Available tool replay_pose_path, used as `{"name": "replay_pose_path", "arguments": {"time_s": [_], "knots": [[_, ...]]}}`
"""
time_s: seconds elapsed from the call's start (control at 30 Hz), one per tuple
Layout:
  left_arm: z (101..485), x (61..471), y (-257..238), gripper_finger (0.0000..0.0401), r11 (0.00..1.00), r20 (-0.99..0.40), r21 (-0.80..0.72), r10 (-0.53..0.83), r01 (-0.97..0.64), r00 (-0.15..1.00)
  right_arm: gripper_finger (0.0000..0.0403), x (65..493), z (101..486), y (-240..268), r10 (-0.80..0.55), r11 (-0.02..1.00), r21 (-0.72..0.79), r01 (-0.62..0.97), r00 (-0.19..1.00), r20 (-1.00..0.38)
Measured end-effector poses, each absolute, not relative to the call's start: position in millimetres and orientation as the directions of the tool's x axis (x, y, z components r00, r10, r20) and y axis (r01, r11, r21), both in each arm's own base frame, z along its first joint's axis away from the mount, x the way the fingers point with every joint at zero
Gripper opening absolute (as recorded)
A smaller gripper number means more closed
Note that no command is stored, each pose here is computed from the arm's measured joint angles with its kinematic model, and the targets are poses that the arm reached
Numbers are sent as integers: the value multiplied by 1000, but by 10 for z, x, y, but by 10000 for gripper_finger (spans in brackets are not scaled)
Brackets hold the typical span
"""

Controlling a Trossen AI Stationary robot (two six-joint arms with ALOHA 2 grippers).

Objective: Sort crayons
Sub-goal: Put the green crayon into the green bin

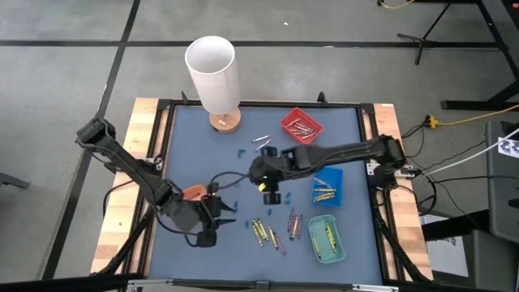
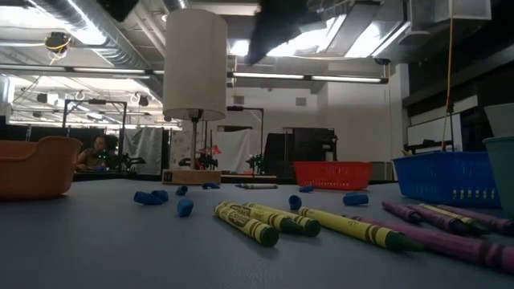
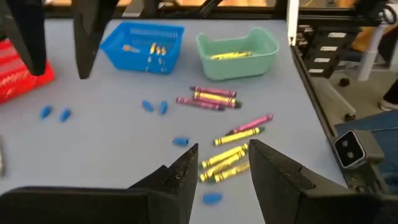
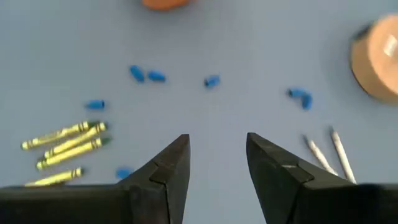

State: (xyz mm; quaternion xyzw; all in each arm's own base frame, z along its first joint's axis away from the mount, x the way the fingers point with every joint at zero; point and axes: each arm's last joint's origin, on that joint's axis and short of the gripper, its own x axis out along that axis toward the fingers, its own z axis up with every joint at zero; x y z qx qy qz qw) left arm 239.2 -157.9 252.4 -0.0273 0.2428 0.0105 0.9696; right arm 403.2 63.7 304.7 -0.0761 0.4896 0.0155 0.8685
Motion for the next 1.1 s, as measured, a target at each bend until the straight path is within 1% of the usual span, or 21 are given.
{"name": "replay_pose_path", "arguments": {"time_s": [0.13,0.33,0.43,0.6,0.67,0.83,1.1], "knots": [[2475,2550,-1567,127,999,-449,-25,-40,32,892,156,3827,3123,764,-115,983,-168,-79,453,-884],[2323,2807,-1582,127,989,-413,-40,-143,139,900,156,3494,3162,1046,-255,954,-292,-63,338,-906],[2212,2927,-1604,127,983,-394,-32,-179,181,902,156,3350,3117,1201,-295,941,-332,-69,314,-902],[2007,3082,-1640,127,966,-382,-29,-248,257,890,156,3157,3003,1405,-294,938,-335,-92,305,-906],[1916,3112,-1652,127,961,-402,-30,-262,273,877,156,3098,2937,1466,-296,938,-335,-88,297,-908],[1695,3173,-1673,127,958,-449,-27,-267,285,853,156,2985,2783,1571,-310,939,-338,-67,263,-914],[1380,3220,-1711,127,949,-518,-29,-283,314,807,156,2955,2588,1662,-277,954,-298,-35,274,-921]]}}
